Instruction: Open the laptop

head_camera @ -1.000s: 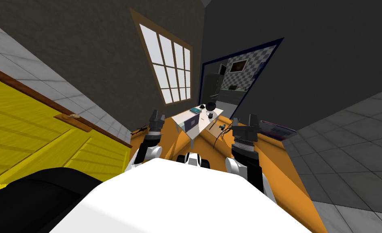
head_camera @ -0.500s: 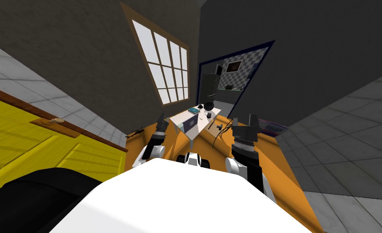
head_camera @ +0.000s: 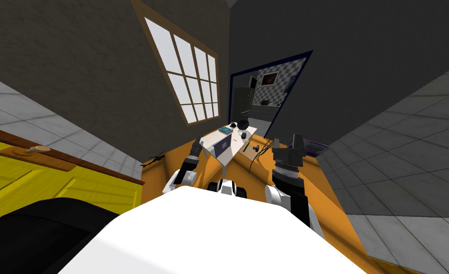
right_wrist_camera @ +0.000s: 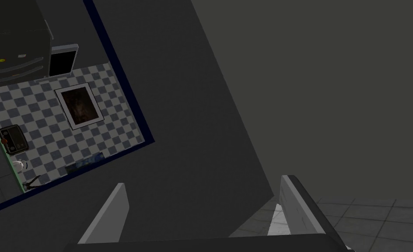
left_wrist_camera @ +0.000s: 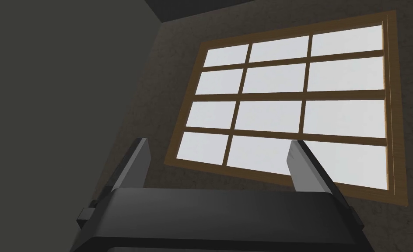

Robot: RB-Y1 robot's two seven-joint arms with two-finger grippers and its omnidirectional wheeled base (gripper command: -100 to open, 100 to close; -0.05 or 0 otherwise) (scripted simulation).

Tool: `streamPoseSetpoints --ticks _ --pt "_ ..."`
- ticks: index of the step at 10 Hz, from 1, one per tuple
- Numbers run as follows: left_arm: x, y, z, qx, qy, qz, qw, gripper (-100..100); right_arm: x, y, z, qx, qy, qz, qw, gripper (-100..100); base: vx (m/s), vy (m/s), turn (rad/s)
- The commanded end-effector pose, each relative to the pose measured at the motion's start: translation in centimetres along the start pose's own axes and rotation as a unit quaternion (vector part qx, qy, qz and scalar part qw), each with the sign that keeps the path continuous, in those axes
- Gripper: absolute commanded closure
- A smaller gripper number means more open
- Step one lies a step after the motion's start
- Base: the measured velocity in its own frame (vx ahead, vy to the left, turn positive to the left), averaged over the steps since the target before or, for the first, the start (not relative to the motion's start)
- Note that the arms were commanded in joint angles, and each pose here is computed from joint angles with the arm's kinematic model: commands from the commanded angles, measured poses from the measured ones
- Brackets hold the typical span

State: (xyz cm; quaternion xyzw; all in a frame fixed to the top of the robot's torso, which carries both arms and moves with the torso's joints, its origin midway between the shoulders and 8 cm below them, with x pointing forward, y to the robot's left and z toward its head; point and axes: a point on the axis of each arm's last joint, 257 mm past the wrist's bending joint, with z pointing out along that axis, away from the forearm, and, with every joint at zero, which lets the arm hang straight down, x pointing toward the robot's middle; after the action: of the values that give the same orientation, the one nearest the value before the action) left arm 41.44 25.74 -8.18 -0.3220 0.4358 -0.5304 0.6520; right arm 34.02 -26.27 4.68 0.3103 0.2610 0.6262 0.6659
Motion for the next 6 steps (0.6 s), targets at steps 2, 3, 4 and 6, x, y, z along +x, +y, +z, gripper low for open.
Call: streamPoseSetpoints --ticks 2,3,4,6 --pt "1.8 3.0 -0.2 -0.026 0.026 0.016 0.9992 -100 0.0 0.0 0.0 0.0 0.0 0.0 1.0 0 0.012 0.022 -0.088" --pt "2.2 3.6 -0.3 -0.031 0.032 0.021 0.9988 -100 0.0 0.0 0.0 0.0 0.0 0.0 1.0 0 0.017 0.031 -0.084" --pt "3.0 5.0 -0.4 -0.042 0.046 0.031 0.9976 -100 0.0 0.0 0.0 0.0 0.0 0.0 1.0 0 0.023 0.038 -0.127" --pt "3.8 6.4 -0.6 -0.055 0.062 0.042 0.9957 -100 0.0 0.0 0.0 0.0 0.0 0.0 1.0 0 0.018 0.035 -0.076"
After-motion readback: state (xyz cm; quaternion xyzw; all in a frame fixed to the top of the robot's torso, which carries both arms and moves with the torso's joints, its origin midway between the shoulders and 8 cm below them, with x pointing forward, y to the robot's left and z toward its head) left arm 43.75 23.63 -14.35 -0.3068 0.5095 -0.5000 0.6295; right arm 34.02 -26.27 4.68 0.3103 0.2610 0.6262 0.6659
